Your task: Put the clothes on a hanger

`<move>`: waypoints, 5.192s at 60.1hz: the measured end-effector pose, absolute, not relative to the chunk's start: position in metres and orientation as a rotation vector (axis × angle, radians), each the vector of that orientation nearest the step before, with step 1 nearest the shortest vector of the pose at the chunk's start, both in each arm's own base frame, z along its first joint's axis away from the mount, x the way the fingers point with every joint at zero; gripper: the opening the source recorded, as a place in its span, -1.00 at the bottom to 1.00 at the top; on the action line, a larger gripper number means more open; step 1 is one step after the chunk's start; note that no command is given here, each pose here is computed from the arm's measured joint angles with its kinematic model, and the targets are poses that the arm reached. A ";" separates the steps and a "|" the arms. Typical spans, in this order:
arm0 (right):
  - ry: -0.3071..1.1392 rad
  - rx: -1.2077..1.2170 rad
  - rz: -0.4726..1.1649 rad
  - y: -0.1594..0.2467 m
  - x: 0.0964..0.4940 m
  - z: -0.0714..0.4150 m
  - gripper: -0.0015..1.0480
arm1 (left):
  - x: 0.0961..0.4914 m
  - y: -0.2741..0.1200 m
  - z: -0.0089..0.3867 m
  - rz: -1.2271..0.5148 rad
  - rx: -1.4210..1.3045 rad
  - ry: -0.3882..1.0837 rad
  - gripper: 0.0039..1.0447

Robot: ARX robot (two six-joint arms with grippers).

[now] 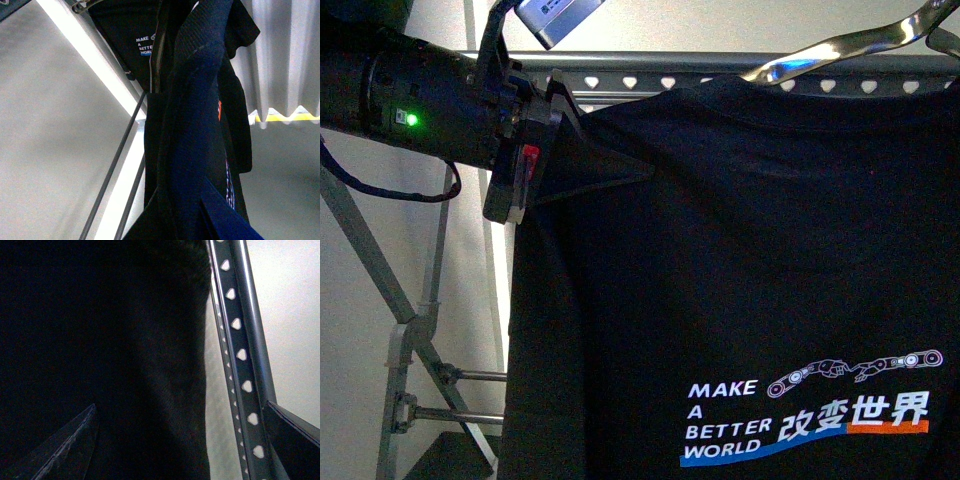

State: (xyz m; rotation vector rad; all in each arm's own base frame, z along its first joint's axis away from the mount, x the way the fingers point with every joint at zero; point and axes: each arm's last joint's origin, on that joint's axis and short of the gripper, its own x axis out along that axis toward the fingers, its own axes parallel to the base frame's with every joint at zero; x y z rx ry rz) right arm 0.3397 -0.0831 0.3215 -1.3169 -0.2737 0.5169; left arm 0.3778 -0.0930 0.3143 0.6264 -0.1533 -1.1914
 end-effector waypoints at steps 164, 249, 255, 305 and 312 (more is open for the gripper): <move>0.482 -0.250 0.325 -0.113 0.279 0.313 -0.89 | 0.284 -0.050 0.285 -0.005 -0.062 -0.027 -0.12; 0.495 0.647 0.044 -0.149 0.435 0.364 -0.89 | 0.130 0.000 0.171 0.000 -0.003 -0.014 -0.94; 0.524 0.651 0.043 -0.144 0.433 0.344 -0.89 | 0.125 0.000 0.173 0.000 -0.003 -0.022 -0.94; -0.133 0.281 0.139 -0.058 0.243 0.371 0.85 | 0.102 0.000 0.169 -0.003 -0.002 0.008 -0.94; -0.200 0.211 0.069 -0.033 0.188 0.313 0.86 | 0.097 0.000 0.170 -0.002 -0.002 -0.016 -0.94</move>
